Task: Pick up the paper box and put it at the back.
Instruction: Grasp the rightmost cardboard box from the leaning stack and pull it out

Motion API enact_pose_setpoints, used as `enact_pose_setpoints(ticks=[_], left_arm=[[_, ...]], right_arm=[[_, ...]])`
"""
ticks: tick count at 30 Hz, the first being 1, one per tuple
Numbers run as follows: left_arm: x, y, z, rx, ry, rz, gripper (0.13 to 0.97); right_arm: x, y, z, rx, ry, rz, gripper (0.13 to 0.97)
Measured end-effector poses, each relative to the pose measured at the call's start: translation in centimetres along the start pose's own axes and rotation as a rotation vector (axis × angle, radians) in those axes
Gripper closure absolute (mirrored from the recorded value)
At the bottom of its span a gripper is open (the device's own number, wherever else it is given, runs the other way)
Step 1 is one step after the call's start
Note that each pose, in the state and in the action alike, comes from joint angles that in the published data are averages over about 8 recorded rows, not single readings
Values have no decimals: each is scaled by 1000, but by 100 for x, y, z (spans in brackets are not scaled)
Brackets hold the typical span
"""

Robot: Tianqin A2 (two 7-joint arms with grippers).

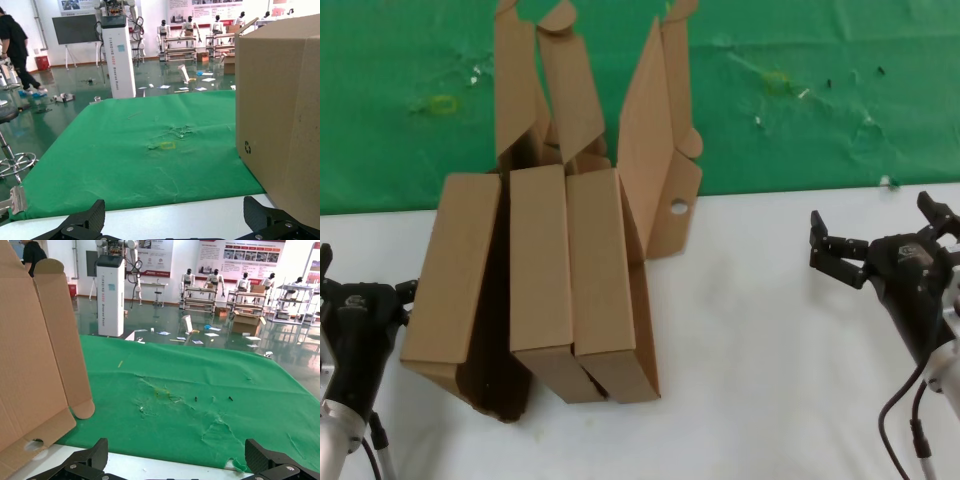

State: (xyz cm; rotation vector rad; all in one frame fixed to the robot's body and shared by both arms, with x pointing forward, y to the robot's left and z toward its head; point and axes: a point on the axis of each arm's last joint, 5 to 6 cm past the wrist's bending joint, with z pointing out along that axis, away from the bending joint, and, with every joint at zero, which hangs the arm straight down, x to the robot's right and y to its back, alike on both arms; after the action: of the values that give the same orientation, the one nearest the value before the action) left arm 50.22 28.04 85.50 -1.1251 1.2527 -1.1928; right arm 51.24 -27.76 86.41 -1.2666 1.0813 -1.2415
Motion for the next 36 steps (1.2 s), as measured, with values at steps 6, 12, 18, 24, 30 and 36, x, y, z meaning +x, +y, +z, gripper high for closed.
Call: enact_pose_setpoints(ticks=[6, 12, 18, 24, 30, 36], left_arm=[[0, 0, 0, 0, 0, 0, 132], [0, 0, 0, 0, 0, 0, 132], [0, 0, 0, 0, 0, 0, 140], [0, 0, 0, 0, 0, 0, 154], [0, 0, 0, 0, 0, 0, 191], [0, 0, 0, 0, 0, 0, 251]], right_arm=[[0, 0, 0, 0, 0, 0, 130], [2, -1, -1, 0, 0, -1, 130], [39, -59, -39, 9, -18, -23, 130], [93, -272, -145, 51, -109, -72, 130], [101, -517, -293, 92, -318, -134, 130], [31, -594, -450, 91, -607, -227, 130]])
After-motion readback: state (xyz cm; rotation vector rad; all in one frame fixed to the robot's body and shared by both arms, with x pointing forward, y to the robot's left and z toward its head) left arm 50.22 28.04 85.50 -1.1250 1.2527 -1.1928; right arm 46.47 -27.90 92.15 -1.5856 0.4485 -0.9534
